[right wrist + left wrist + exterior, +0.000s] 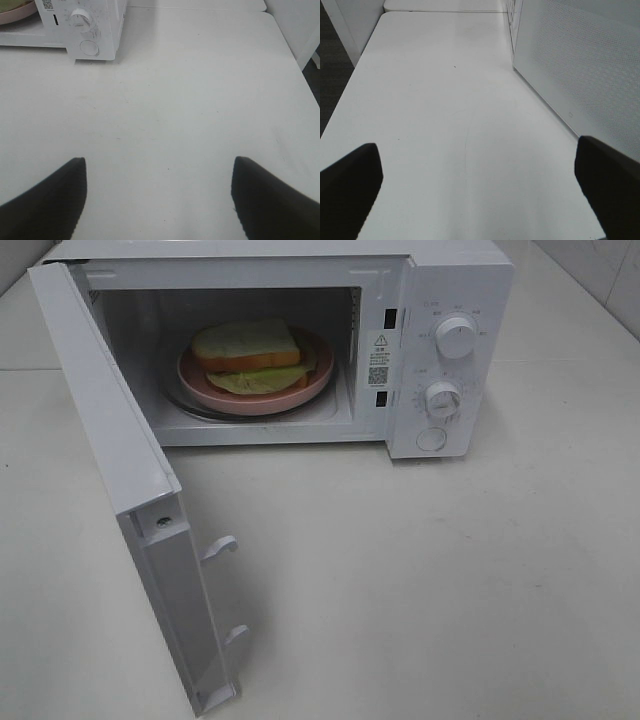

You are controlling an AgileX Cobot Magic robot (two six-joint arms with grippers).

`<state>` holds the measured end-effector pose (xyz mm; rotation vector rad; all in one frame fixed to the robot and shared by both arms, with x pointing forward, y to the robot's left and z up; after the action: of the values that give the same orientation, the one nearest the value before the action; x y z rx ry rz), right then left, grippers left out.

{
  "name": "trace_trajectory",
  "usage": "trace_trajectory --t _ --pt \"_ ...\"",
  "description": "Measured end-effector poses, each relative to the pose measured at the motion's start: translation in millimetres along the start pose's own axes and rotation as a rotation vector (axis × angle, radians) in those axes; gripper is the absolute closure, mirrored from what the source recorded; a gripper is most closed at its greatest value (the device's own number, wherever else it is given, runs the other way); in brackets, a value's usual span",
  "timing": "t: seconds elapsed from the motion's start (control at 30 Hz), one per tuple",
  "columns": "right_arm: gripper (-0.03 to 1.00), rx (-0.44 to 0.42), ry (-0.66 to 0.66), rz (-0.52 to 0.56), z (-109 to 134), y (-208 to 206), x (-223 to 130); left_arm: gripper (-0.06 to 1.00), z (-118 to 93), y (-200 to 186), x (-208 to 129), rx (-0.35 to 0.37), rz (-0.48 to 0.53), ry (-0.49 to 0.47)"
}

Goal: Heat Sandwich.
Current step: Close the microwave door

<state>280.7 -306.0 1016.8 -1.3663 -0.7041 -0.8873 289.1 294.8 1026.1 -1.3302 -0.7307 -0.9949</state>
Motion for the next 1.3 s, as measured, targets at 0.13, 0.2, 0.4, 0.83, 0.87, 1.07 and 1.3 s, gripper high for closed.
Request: trace_trajectory --t 0.13,0.2,0.4,0.83,0.87,1.07,1.3 --pt "0.2 0.0 0.0 0.0 0.0 0.0 0.0 -0.05 0.0 0.0 0.0 0.0 0.0 0.0" --pt "0.2 0.0 0.0 0.0 0.0 0.0 0.0 -0.05 0.0 0.0 0.0 0.0 0.0 0.0" --pt "0.2 0.0 0.0 0.0 0.0 0.0 0.0 -0.05 3.0 -2.0 17.1 0.003 -0.016 -0.001" --pt "0.2 0.0 0.0 0.0 0.0 0.0 0.0 0.38 9.6 39.2 52.1 -0.012 0.028 -0.03" --pt "0.2 0.0 0.0 0.0 0.0 0.0 0.0 0.38 9.6 39.2 52.1 -0.012 0.028 -0.03" --pt "0.2 0.0 0.0 0.0 0.0 0.0 0.0 0.76 12.1 61.0 59.4 -0.015 0.058 -0.038" --pt "0.2 0.0 0.0 0.0 0.0 0.0 0.0 0.94 15.9 101.5 61.5 -0.01 0.097 -0.047"
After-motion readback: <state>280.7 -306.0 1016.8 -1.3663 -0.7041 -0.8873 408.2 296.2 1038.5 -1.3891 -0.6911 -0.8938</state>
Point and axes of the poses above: a point on each arm's last joint axis where the gripper is mounted, y pointing out along that axis toward the gripper, z along the wrist's bending axis when the last joint is at zero, x = y × z, the point moved 6 cm from there along y, pointing out along that axis toward the gripper, and after that the axes turned 9 degrees about y, right-handed, at the moved point
